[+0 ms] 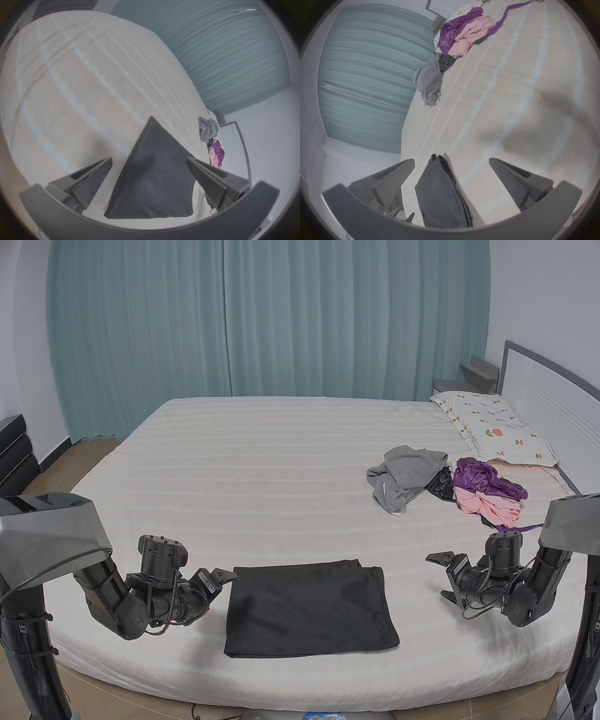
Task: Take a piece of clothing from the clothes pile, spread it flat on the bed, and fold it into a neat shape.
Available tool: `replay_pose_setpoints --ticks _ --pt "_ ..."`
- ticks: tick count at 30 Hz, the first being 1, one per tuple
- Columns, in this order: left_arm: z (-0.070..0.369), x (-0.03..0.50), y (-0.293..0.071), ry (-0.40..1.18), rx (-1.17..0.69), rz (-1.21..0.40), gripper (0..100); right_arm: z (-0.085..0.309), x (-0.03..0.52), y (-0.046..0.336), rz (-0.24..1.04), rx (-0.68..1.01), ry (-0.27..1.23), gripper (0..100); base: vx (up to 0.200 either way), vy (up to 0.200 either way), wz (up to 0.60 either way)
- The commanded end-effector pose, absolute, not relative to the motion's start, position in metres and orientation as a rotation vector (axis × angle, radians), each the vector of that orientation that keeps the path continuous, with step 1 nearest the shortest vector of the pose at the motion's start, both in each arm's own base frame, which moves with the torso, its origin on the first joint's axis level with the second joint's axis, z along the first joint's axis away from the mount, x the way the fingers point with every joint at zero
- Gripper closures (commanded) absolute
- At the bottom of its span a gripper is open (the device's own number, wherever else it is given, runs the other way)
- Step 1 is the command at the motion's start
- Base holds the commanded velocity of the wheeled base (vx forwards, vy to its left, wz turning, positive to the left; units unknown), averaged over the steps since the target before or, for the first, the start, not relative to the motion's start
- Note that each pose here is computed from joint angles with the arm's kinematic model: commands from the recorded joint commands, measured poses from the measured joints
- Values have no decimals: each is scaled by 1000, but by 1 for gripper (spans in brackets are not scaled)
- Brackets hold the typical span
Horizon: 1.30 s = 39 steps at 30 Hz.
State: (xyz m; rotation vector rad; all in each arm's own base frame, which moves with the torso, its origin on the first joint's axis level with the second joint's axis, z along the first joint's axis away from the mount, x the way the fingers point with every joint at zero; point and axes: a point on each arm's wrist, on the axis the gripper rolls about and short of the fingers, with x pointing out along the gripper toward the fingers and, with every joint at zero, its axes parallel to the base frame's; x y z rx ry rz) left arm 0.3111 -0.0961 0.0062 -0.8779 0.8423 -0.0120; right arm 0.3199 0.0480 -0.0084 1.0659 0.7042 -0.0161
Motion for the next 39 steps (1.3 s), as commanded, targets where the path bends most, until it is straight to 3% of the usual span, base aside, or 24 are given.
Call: replay_pose_setpoints --ticks 1,13,39 --pt "-14 302 -105 874 -798 -57 0 -17 315 50 -14 1056 713 0 0 0 0" --pt "-45 305 -122 836 -559 -85 0 -20 312 53 6 1052 704 0 0 0 0" --pt "-53 319 -137 781 -554 -96 0 -21 314 55 14 1043 703 0 0 0 0"
